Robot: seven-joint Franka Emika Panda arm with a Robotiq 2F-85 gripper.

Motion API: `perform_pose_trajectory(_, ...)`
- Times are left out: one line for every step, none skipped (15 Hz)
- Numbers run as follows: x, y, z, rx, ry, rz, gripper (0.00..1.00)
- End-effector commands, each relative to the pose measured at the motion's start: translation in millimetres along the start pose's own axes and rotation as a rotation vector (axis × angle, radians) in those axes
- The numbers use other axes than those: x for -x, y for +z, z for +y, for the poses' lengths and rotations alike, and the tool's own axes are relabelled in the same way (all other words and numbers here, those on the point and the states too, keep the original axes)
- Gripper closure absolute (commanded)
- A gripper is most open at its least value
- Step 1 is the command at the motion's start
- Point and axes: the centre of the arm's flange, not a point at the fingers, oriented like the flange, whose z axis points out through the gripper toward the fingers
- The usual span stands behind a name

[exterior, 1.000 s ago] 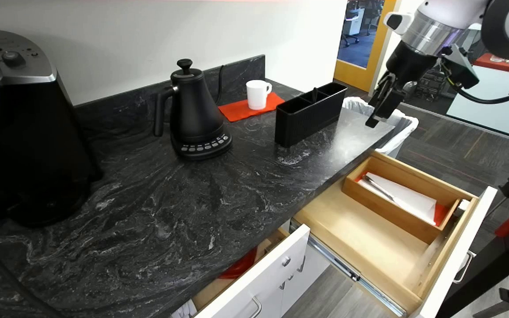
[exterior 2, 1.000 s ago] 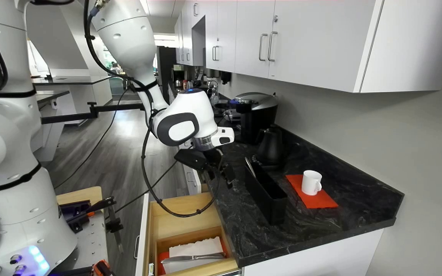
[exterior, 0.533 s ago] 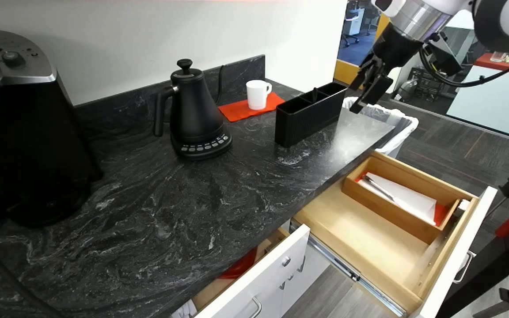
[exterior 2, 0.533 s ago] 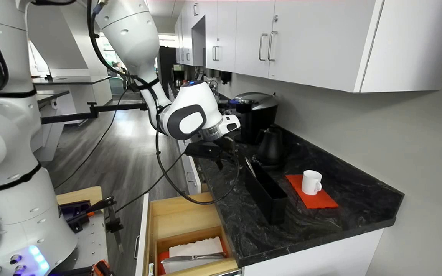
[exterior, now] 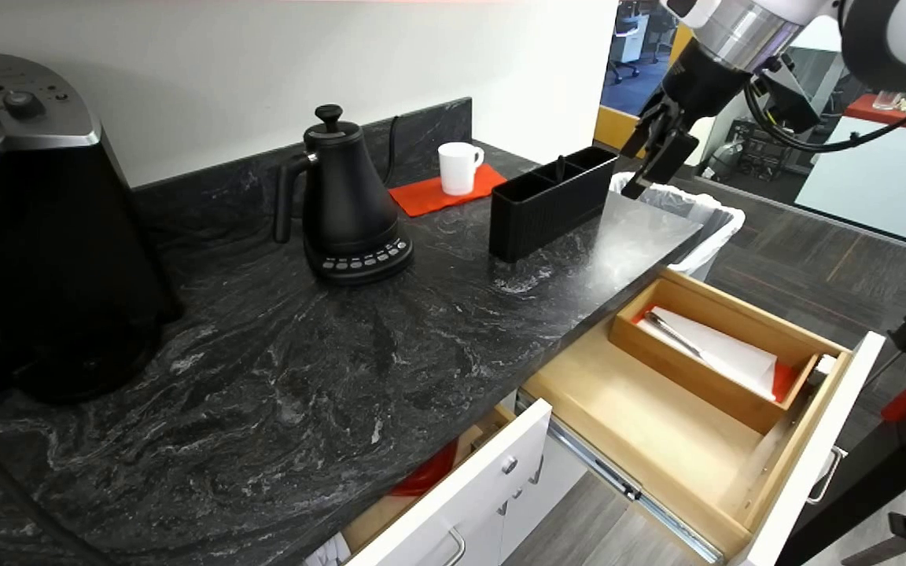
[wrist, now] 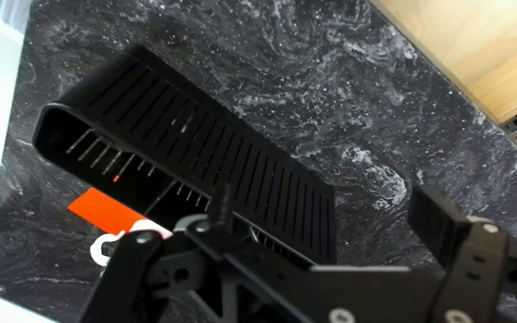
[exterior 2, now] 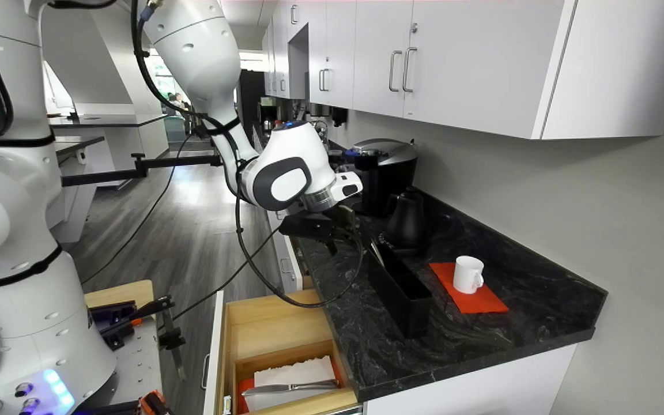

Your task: Take the butter knife from the cutlery holder followed by the fork

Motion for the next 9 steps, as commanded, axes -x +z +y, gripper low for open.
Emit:
perform_pose_trajectory(2,-11,14,0.068,-0.029,0.060,0.00)
perform_pose_trajectory(0,-13,17,0.078,-0.049,0.077,0.00)
perform_pose_trajectory(2,-14,20,0.081,-0.069,0.090,0.00)
perform_pose_trajectory(4,-16,20,0.080,-0.088,0.100,0.00)
perform_pose_trajectory(5,-17,19,0.073,-0.104,0.110,0.00)
perform_pose_trajectory(7,-17,17,0.063,-0.118,0.116,0.00)
perform_pose_trajectory(7,-17,13,0.029,-0.125,0.122,0.00)
perform_pose_trajectory(7,-14,8,0.006,-0.139,0.128,0.00)
perform_pose_trajectory(3,-8,0,-0.019,-0.164,0.140,0.00)
